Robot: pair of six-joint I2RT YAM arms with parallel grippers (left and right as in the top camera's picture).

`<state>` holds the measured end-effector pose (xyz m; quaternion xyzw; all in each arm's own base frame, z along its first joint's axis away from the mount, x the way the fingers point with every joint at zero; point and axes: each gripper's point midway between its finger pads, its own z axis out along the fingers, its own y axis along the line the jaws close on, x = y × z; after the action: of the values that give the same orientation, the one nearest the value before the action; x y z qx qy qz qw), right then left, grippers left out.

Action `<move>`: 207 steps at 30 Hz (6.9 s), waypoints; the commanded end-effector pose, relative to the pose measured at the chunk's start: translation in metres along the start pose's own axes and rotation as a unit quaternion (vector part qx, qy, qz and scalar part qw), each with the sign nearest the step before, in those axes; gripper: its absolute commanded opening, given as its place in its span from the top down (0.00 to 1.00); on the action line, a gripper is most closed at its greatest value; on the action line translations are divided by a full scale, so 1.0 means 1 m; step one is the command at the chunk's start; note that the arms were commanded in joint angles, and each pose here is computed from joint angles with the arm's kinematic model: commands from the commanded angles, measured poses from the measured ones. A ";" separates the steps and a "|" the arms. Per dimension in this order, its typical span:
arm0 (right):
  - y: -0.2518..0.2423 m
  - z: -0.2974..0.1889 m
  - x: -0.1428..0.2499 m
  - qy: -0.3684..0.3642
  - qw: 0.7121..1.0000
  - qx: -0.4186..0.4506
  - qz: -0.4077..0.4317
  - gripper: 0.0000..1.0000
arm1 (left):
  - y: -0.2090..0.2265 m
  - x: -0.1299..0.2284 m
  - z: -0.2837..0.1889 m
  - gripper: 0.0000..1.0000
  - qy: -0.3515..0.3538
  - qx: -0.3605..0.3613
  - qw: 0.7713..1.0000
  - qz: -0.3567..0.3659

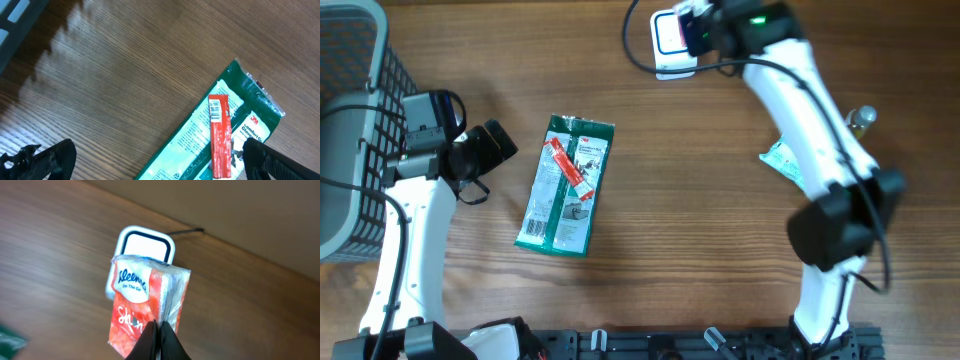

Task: Scan the item barcode
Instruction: 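Carry the Kleenex pack right and set it down on the table, then reach the right gripper to the gloves pack and grasp the red tube, then lift the red tube with the right gripper and hold it at the scanner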

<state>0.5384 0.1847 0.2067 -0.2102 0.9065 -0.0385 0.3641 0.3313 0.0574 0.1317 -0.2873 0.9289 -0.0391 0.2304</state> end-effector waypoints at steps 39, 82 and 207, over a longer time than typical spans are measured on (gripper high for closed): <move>-0.034 -0.079 0.164 0.313 0.947 -0.011 0.072 0.96 | 0.001 -0.002 0.000 0.00 -0.003 -0.003 1.000 -0.001; 0.322 0.000 0.182 0.154 0.939 -0.304 -0.039 0.55 | 0.001 -0.002 0.000 0.00 -0.003 -0.003 1.000 -0.001; 0.084 -0.159 0.147 0.048 0.917 -0.317 -0.235 0.96 | 0.001 -0.002 0.000 0.00 -0.003 -0.003 1.000 -0.001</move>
<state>0.2659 0.2057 0.2037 -0.6016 0.7357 0.2497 0.1855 0.3315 0.0575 0.1318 -0.2872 0.9288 -0.0391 0.2308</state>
